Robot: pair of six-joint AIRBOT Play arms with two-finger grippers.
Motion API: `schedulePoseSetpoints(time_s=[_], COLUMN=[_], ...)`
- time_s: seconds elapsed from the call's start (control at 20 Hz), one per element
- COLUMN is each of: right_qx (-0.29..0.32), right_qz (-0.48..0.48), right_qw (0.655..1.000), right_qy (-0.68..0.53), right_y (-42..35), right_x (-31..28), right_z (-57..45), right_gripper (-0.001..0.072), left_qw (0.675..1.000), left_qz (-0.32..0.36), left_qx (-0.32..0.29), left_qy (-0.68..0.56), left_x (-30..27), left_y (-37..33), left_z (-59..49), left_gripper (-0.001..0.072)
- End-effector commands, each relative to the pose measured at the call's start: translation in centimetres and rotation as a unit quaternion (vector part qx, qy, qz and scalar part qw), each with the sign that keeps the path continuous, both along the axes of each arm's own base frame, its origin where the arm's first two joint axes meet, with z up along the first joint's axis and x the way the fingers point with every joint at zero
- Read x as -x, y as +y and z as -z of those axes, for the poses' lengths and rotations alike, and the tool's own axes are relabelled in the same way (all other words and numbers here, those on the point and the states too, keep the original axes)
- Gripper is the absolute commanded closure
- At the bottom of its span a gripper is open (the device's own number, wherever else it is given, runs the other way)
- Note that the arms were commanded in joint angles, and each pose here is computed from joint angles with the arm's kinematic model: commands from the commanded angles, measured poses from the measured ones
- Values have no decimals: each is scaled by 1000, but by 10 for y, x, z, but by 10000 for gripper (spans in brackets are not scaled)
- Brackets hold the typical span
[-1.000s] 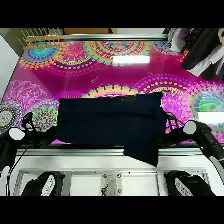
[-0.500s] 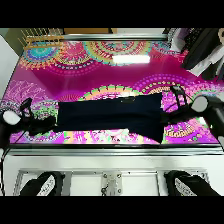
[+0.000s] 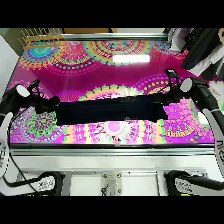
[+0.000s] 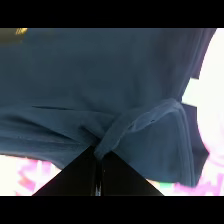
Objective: Fold the clothes and pants, and hang the long-sleeved shirts on hangers.
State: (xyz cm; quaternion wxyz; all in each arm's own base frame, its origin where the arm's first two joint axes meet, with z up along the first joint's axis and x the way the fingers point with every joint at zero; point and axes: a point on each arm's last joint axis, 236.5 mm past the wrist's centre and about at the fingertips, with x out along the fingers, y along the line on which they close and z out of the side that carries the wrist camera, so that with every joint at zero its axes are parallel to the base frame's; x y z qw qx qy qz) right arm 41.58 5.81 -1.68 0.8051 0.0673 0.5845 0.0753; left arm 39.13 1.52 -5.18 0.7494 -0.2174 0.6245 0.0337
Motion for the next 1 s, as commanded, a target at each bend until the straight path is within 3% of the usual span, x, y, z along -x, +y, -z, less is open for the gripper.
schedulePoseSetpoints(time_s=[0.0, 0.2, 0.25, 0.3, 0.35, 0.4, 0.45, 0.65, 0.8, 0.85, 0.9, 0.95], right_qx=[-2, -24, -35, -47, -62, -74, -81, -82, -85, -101, -122, -141], right_qz=[11, 27, 34, 41, 52, 64, 72, 107, 93, 86, 87, 94], right_qw=[1000, 999, 998, 996, 994, 990, 987, 980, 989, 990, 989, 986], right_qy=[-20, -37, -46, -59, -77, -97, -118, -144, -74, -41, -13, 14], right_y=[0, 7, 11, 14, 18, 19, 17, -29, -77, -90, -102, -115], right_x=[-25, -39, -44, -51, -59, -68, -77, -79, -39, -21, -6, 7], right_z=[17, 23, 21, 17, 11, 2, -11, -54, -41, -34, -27, -17], right_gripper=[701, 689, 637, 390, 114, 50, 56, 57, 56, 56, 56, 55], left_qw=[1000, 999, 999, 1000, 1000, 1000, 1000, 997, 996, 996, 996, 995], left_qz=[-4, -7, -7, -7, -7, -5, -3, -2, 3, 7, 13, 22], left_qx=[15, 27, 27, 26, 24, 22, 20, 7, 2, 2, 3, 5], left_qy=[9, 21, 19, 14, 4, -7, -18, -72, -92, -94, -93, -94], left_x=[-25, -41, -45, -50, -55, -62, -67, -72, -57, -50, -43, -37], left_y=[-1, -2, -1, 0, 1, 2, 3, 12, 4, -2, -10, -22], left_z=[19, 36, 37, 34, 28, 18, 6, -53, -75, -76, -76, -73], left_gripper=[700, 685, 419, 181, 165, 165, 165, 165, 169, 367, 641, 700])
